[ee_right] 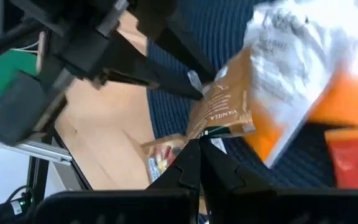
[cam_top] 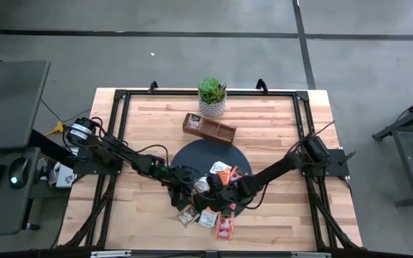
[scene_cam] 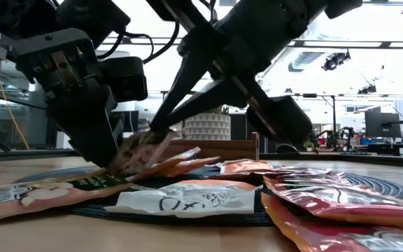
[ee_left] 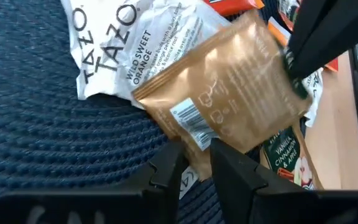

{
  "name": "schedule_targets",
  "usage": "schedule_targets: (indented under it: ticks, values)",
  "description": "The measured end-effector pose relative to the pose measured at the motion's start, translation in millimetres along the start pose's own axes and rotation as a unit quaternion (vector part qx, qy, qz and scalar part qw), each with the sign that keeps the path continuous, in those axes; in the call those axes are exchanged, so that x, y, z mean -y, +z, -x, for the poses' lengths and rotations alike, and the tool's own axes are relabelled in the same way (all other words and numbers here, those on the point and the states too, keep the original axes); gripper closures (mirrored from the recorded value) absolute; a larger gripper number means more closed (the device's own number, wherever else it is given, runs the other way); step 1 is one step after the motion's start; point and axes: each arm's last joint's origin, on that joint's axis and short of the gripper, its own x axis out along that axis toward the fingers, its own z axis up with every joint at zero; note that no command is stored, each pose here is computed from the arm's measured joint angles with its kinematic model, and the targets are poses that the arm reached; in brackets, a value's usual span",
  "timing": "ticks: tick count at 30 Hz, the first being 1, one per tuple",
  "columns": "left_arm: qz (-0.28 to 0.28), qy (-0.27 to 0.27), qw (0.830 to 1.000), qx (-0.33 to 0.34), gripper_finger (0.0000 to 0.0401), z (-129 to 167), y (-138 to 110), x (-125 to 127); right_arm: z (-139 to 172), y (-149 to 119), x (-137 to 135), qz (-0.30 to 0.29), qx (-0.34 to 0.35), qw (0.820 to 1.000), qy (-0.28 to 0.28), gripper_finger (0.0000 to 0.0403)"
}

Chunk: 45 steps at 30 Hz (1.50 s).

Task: Pick & Place Tea
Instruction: Put the brown tea bag into the left section of the wooden organizer

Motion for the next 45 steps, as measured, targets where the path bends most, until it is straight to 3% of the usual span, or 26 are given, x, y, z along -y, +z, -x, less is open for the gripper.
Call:
schedule_targets:
  ticks: [13,18,25,29,34,38,45]
  values:
    - [0.0,0.026,0.998,0.052,0.0319,24,12,8,28,16,-12,0.051,0.022,0.998,-0.015,0.0403]
    - [0.0,0.029,0.997,0.078,0.0319,35,17,13,54,24,-17,0.062,0.06,0.995,-0.041,0.0403]
    - [0.002,0.078,0.985,0.151,0.0319,65,27,18,85,38,-21,0.031,0.14,0.988,-0.062,0.0403]
    - [-0.011,0.121,0.965,0.232,0.0319,93,37,23,82,50,-22,-0.011,0.152,0.987,-0.056,0.0403]
    - [-0.057,0.196,0.926,0.319,0.0319,124,45,27,76,77,-30,-0.058,0.178,0.982,-0.015,0.0403]
    - [-0.119,0.256,0.9,0.333,0.0319,135,47,27,72,101,-36,-0.086,0.185,0.979,0.022,0.0403]
    - [-0.234,0.341,0.867,0.279,0.0316,136,44,22,81,135,-42,-0.088,0.211,0.972,0.05,0.0403]
